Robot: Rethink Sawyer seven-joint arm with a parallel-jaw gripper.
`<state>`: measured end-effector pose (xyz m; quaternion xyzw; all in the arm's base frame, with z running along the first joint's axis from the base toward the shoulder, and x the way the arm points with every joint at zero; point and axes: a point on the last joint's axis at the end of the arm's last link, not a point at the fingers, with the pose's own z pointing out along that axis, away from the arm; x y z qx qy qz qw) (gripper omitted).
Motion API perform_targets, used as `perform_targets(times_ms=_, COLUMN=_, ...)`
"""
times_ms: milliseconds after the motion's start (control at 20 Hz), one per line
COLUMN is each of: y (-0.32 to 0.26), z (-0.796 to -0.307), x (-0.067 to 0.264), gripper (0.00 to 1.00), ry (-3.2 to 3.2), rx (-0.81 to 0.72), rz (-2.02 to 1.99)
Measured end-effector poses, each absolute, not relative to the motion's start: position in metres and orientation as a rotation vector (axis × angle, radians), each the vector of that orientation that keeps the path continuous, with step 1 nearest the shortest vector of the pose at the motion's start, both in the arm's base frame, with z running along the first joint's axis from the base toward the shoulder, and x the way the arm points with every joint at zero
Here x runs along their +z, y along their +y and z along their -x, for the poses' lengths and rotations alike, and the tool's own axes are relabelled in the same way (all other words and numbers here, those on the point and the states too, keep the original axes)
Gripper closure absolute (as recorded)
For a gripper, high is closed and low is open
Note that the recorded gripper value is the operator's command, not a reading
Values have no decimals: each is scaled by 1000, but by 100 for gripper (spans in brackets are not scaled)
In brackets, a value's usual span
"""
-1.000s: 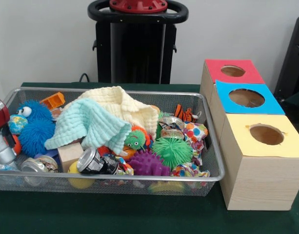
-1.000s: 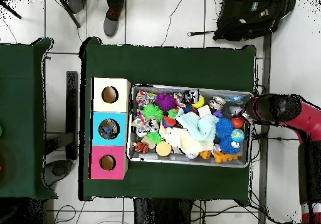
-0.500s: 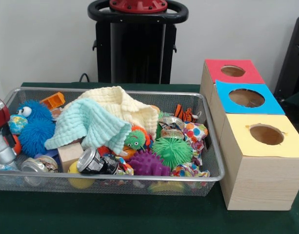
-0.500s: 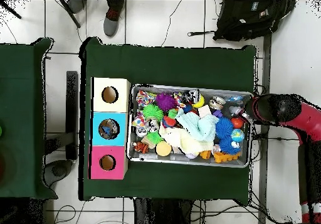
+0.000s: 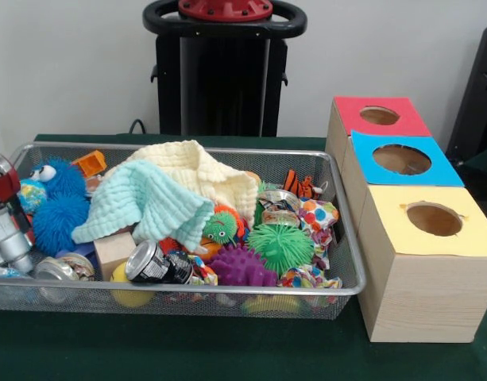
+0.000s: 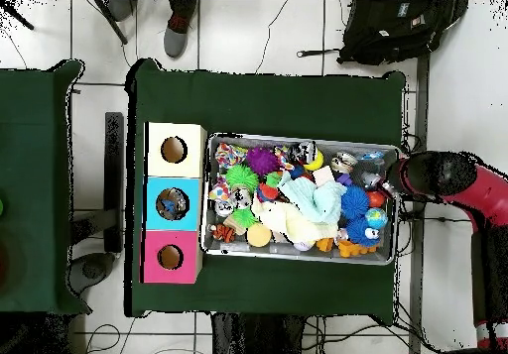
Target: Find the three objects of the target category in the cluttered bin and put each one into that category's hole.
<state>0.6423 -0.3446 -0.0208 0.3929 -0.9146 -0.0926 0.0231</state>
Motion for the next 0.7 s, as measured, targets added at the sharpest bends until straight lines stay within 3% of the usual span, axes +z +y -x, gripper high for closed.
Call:
perform_targets(times_ms=300, y=-343, z=-605, x=-35, gripper=0, ry=-2811, rx=-312, rz=-1027)
perform_targets(times_ms=700, y=-344, z=-597, x=-33, gripper=0, ry=-2930, rx=-242, rz=-738)
